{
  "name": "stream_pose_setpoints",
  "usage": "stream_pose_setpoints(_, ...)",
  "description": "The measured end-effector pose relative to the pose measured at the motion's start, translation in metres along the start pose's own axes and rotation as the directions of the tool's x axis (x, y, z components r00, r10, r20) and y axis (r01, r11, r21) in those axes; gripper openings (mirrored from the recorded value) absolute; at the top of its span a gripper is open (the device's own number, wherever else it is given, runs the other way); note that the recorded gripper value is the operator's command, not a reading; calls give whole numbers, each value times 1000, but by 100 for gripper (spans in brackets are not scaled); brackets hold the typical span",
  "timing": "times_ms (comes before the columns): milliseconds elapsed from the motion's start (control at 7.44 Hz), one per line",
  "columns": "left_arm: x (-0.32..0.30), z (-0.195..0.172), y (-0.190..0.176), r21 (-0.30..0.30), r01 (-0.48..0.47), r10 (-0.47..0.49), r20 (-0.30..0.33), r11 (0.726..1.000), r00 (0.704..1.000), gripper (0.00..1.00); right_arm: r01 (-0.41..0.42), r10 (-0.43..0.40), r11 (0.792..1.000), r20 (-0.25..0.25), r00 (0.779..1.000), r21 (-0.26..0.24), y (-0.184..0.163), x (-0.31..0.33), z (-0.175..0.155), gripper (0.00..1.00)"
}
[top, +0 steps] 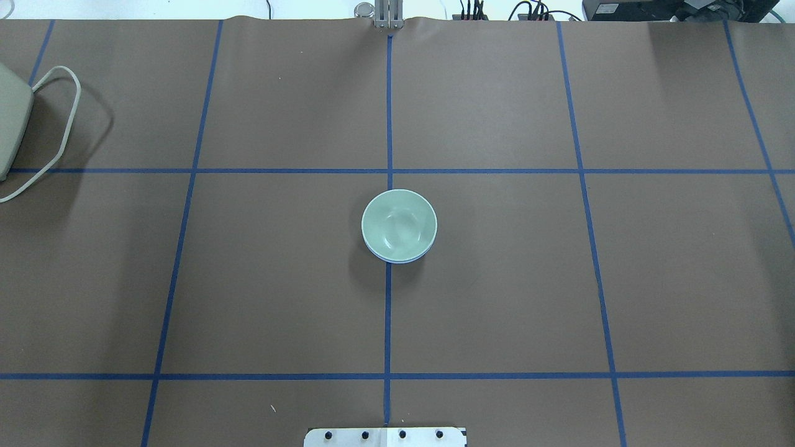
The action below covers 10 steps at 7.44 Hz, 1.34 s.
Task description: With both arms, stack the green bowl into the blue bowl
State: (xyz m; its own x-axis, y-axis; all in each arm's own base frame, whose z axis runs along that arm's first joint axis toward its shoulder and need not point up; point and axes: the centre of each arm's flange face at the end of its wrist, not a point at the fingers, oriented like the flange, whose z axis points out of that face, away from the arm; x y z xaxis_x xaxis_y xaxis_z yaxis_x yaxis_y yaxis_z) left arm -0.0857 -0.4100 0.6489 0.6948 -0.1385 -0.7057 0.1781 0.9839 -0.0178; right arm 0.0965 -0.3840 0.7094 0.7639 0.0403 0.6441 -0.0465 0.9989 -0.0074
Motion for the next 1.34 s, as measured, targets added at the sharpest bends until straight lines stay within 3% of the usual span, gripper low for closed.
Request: stream_pose_setpoints(1343,-3,2,5,-6,6,-6,3,1000,1000,98,-7,7,1000,2,1000,-6,1,2,3,100)
